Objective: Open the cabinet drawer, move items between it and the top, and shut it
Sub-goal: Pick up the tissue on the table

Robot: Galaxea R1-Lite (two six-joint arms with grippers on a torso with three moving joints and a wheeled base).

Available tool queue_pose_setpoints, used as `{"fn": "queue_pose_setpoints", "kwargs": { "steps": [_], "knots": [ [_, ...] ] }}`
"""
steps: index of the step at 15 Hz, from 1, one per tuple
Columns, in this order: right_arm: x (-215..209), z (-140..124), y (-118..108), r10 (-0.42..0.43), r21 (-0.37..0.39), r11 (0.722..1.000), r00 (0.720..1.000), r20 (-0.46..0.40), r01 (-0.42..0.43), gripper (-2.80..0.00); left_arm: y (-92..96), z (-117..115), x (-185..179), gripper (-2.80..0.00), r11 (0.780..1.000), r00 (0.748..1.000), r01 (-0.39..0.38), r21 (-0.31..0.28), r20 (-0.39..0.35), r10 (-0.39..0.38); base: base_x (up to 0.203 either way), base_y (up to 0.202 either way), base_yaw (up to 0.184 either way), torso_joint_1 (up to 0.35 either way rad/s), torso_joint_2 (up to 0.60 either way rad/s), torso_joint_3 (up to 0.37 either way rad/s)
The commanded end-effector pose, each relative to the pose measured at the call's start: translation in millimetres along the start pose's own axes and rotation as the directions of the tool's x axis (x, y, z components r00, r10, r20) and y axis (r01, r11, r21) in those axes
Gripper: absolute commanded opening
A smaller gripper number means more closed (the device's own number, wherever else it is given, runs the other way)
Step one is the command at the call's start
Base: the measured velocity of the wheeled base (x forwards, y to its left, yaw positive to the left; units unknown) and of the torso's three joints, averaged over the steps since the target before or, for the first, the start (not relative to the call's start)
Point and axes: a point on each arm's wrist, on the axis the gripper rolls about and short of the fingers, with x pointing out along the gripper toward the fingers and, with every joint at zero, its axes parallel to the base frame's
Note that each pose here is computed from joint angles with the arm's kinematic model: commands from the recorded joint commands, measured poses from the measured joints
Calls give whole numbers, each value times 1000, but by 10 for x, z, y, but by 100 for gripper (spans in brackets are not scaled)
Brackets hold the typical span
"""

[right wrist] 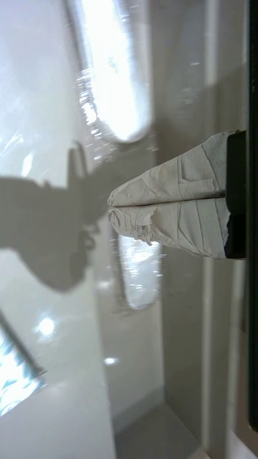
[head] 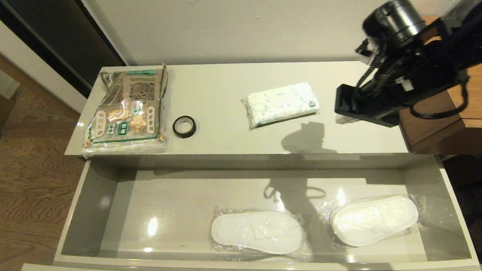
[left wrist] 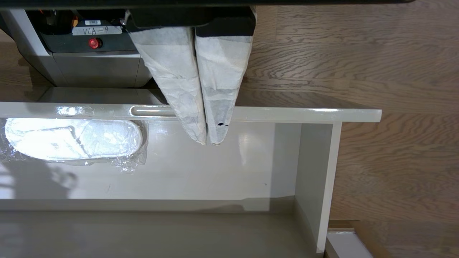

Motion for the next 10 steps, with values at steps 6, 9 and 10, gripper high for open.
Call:
{"fn": "queue_pose_setpoints", "kwargs": {
  "steps": [6,9,10],
  "knots": [
    [922,-32,536,-116,-160,973,950,288,167,0,0,-2,1,-280,1000,1000,0,0,1,0,0,0,0,0,0,0],
    [781,120,571,-116,-155,968,899,422,198,0,0,2,0,-280,1000,1000,0,0,2,0,0,0,0,0,0,0],
    [755,145,578,-110,-149,970,891,440,194,0,0,2,0,-280,1000,1000,0,0,2,0,0,0,0,0,0,0]
  ]
}}
